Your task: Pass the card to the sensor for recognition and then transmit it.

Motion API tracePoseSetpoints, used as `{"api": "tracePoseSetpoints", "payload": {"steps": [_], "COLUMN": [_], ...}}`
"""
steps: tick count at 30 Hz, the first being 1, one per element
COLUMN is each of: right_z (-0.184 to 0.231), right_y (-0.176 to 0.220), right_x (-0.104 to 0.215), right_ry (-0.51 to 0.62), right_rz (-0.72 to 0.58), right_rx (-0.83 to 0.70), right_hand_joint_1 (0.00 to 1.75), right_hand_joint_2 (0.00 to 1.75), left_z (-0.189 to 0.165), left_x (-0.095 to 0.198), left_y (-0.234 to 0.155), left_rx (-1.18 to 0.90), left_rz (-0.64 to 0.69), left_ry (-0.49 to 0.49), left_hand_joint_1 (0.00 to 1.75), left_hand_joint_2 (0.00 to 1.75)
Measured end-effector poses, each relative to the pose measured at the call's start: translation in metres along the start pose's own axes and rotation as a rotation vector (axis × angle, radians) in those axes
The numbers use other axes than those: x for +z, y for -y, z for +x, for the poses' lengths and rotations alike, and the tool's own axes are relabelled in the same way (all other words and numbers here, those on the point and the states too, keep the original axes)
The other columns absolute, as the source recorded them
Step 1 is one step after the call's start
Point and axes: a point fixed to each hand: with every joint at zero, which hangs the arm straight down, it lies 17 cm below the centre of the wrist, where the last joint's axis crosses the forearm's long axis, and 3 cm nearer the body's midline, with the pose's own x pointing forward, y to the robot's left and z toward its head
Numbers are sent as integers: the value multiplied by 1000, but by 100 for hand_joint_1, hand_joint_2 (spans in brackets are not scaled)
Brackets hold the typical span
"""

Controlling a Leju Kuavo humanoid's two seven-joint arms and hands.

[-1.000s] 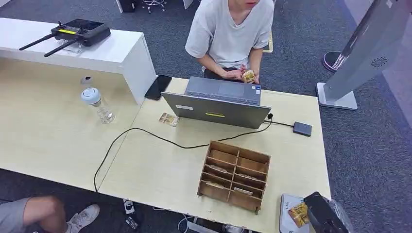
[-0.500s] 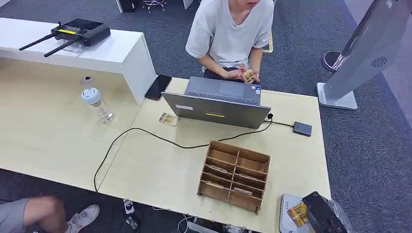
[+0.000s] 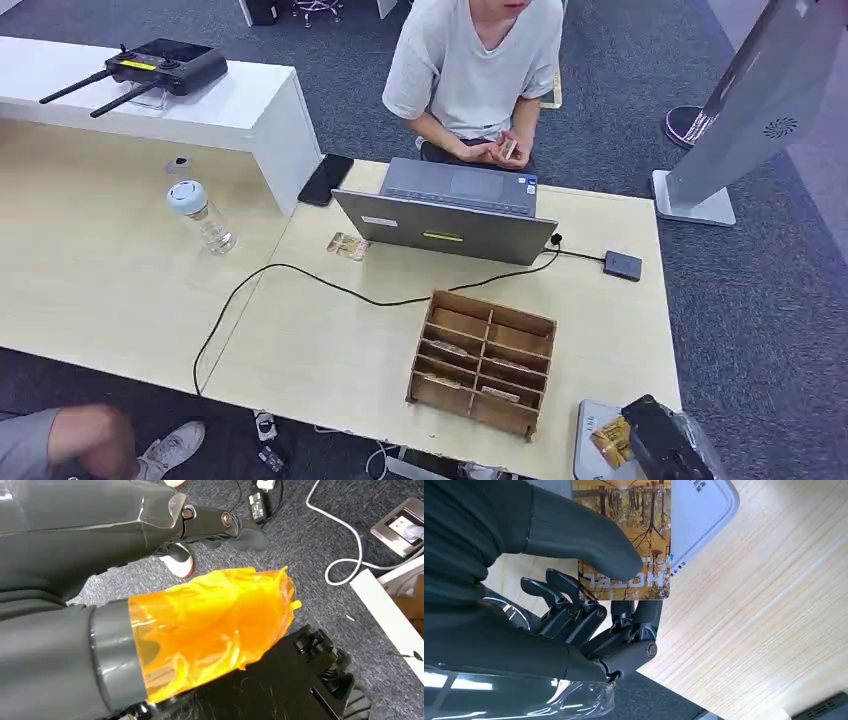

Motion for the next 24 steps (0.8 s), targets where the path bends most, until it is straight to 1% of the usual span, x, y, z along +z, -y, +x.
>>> {"api": "tracePoseSetpoints", "payload": {"steps": [24], "right_z": [2], "right_y": [-5], "right_x": [-1], "right_ry": [3], "right_rz": [11], "right_rx": [-8], "right_hand_joint_1": [175], "right_hand_joint_2": [175], "left_z": [1], "left_x": [0], "left_y": [0], "left_rx": [-2], "left_rz": [1], "left_ry": [5], "left_hand_joint_1": [0], "left_hand_joint_2": [0]}}
